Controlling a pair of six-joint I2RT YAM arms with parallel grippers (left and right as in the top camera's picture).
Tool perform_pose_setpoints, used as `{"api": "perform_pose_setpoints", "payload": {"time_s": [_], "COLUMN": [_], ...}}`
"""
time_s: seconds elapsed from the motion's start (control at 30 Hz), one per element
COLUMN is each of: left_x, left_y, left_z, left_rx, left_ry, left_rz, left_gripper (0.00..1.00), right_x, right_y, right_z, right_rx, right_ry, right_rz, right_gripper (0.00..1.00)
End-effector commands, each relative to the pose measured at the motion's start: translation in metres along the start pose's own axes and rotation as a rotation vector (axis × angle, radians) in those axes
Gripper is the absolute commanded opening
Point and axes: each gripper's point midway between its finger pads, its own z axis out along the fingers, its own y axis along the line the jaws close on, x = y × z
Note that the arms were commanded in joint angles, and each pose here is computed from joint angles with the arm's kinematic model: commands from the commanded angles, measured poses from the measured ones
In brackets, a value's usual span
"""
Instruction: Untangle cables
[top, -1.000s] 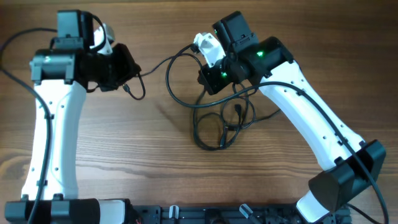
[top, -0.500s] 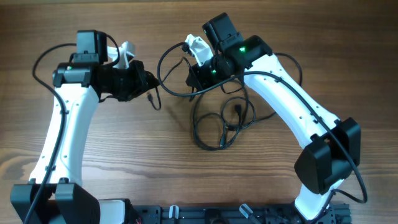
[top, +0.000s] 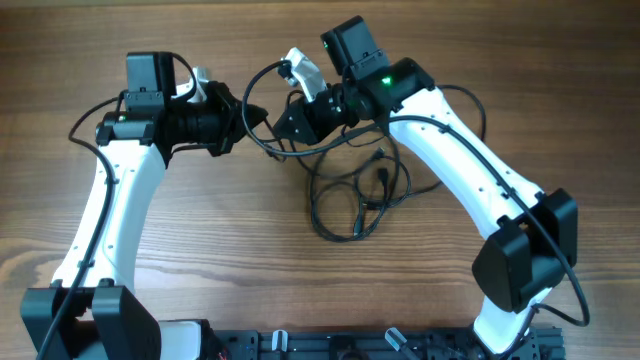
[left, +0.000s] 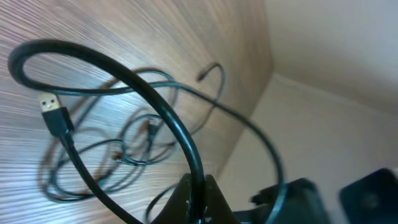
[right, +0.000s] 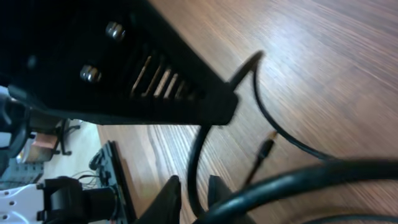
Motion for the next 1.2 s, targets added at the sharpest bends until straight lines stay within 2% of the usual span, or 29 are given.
{"api": "perform_pose_setpoints", "payload": {"time_s": [0.0,0.17,0.2,0.27,0.3,0.4,0.57,0.63,0.7,0.87,1.0,1.17], "left_x": [0.011,0.016,0.017,0.016,0.016,0.015,0.006,0.000,-0.006,-0.009,-0.010,-0.008], "left_y": [-0.007,-0.014,-0.015,-0.017,-0.017,-0.016,-0.010,-0.006,0.000,0.001,0.002,0.007], "left_z": [0.002,0.001,0.001,0.001,0.001,0.001,0.002,0.002,0.002,0.002,0.002,0.002], "left_rx": [0.042,0.075,0.078,0.085,0.085,0.080,0.049,0.027,-0.001,-0.012,-0.017,-0.037], "left_ry": [0.067,0.104,0.108,0.107,0.107,0.098,0.043,0.008,-0.030,-0.046,-0.051,-0.045], "left_rz": [-0.109,-0.117,-0.122,-0.114,-0.114,-0.110,-0.056,-0.037,0.007,0.043,0.071,0.077], "left_gripper": [0.05,0.04,0.05,0.06,0.08,0.22,0.50,0.56,0.66,0.78,0.80,0.81], "right_x": [-0.002,-0.002,-0.001,-0.001,-0.001,-0.001,0.002,0.002,0.001,-0.009,-0.018,-0.007], "right_y": [0.011,0.013,0.012,0.009,0.008,0.003,-0.016,-0.026,-0.046,-0.070,-0.097,-0.160], "right_z": [0.009,0.012,0.013,0.013,0.013,0.013,0.007,-0.002,-0.020,-0.071,-0.134,-0.244], "right_rx": [-0.049,-0.045,-0.030,-0.012,-0.008,0.024,0.101,0.117,0.145,0.203,0.307,0.526], "right_ry": [0.005,0.007,0.009,0.010,0.010,0.011,0.015,0.011,-0.012,-0.101,-0.222,-0.406], "right_rz": [-0.022,-0.045,-0.047,-0.046,-0.045,-0.037,0.015,0.063,0.125,0.174,0.217,0.326], "right_gripper": [0.25,0.28,0.24,0.09,0.04,0.04,0.04,0.04,0.04,0.04,0.04,0.04]}}
